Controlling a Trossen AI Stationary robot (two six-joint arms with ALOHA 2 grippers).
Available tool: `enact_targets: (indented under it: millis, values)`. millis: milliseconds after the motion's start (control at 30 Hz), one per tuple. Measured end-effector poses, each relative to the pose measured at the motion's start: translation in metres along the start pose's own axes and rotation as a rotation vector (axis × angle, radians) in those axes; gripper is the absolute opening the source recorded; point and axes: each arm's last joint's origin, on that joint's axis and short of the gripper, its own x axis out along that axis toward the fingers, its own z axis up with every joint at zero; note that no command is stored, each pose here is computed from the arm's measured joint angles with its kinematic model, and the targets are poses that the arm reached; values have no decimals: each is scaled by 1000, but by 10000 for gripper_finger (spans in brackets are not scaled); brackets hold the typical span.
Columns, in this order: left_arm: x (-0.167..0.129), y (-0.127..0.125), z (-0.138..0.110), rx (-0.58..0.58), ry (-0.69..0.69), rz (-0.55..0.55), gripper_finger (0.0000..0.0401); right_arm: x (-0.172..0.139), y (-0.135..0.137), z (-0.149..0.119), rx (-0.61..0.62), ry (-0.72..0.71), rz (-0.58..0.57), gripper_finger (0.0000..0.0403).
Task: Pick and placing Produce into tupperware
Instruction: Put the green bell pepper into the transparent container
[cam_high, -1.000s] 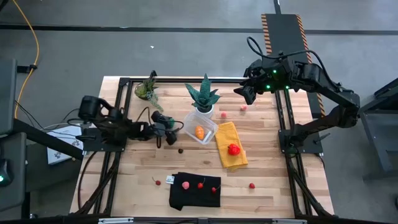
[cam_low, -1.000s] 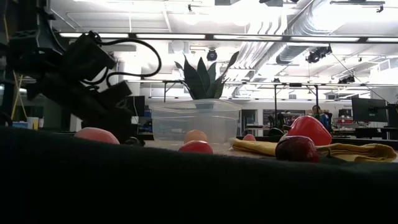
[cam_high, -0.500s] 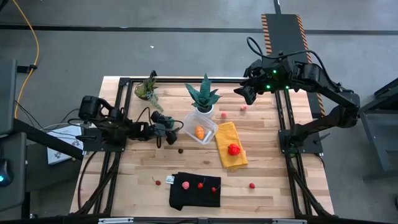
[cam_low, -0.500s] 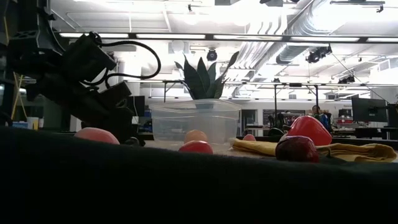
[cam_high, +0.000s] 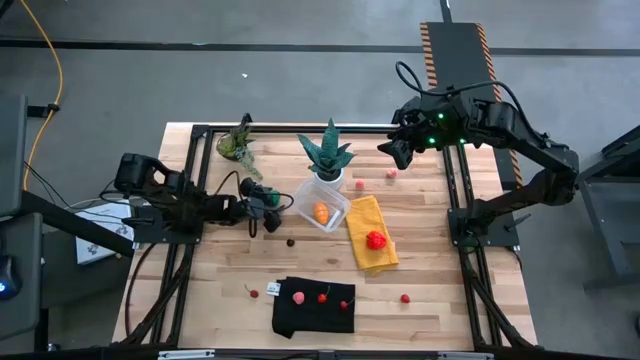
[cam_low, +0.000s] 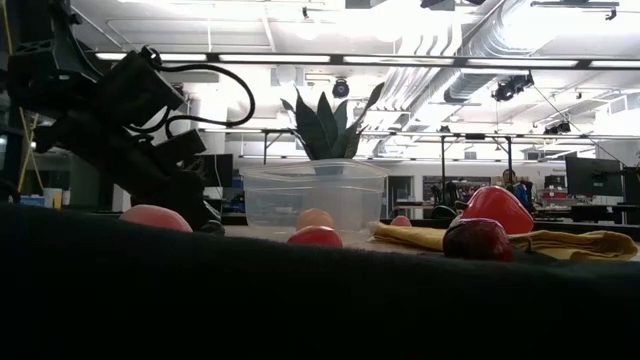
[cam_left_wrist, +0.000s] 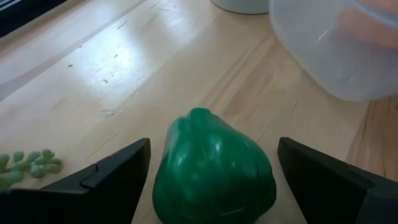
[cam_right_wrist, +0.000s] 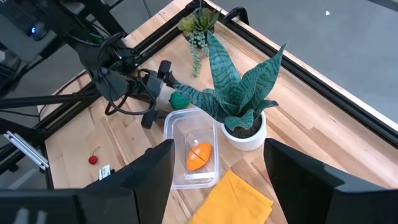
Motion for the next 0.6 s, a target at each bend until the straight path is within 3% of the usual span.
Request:
enact_targets:
  millis: [267, 600]
  values:
    - [0, 0, -1, 2, 13, 3, 330, 0, 0, 0, 1, 5, -2, 238]
    - [0, -1, -1, 6, 25, -40, 230, 0, 0, -1, -1, 6, -3, 238]
